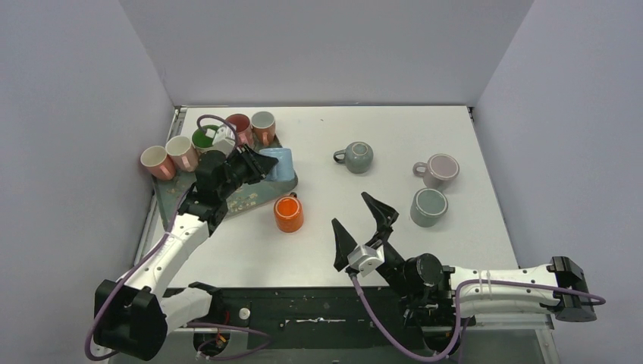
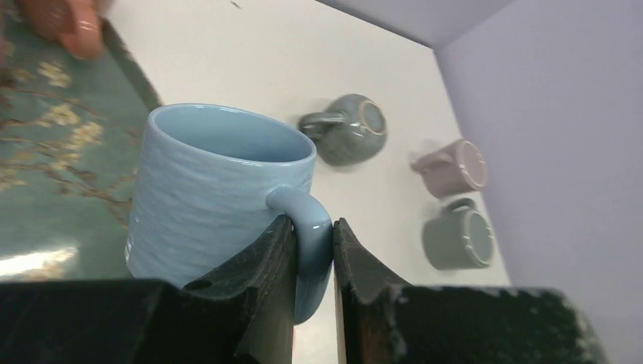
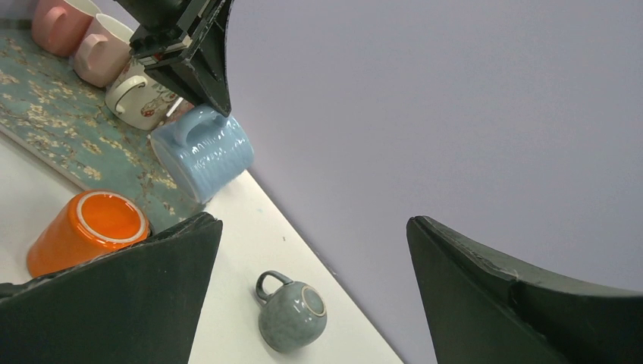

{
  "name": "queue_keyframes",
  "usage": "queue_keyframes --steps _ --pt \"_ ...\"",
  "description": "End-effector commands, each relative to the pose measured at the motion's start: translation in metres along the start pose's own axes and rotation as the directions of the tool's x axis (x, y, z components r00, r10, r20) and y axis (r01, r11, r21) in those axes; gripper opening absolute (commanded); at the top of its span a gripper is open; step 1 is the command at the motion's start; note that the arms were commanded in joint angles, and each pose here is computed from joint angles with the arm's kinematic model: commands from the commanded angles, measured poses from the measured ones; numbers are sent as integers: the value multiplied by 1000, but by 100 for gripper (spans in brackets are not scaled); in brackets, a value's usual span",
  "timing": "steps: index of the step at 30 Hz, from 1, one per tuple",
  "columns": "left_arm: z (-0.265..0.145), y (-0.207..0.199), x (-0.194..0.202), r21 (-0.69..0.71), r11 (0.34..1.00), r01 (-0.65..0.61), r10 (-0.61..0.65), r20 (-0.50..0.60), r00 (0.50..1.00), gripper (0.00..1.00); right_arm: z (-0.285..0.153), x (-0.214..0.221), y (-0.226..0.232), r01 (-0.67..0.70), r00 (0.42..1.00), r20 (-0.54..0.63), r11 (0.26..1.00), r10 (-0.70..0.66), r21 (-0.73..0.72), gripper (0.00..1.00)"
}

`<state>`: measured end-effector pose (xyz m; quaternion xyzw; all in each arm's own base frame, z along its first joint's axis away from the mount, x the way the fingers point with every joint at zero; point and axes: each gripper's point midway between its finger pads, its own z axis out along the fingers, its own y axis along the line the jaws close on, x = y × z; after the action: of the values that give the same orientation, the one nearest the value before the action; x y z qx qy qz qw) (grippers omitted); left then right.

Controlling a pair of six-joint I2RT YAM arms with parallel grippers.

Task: Turn the mug right side up
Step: Place the cup on the tray.

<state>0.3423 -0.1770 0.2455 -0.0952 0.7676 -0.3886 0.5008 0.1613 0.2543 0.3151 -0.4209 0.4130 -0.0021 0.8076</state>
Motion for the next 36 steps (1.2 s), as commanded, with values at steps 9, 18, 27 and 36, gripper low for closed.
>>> queue_keyframes --steps 9,18,27,36 --pt "31 30 -65 -100 951 -293 310 267 913 0 -5 -9 1 -87 995 43 996 88 -23 100" --pt "42 53 -57 -92 939 -332 344 321 882 0 -5 -8 4 -76 996 38 997 77 -33 100" --pt "25 104 -22 -251 946 -205 264 228 937 0 -4 -6 5 -57 998 26 998 58 -29 100" --pt "-13 121 12 -296 947 -121 185 198 962 28 -3 -5 2 -41 999 16 999 42 -11 100"
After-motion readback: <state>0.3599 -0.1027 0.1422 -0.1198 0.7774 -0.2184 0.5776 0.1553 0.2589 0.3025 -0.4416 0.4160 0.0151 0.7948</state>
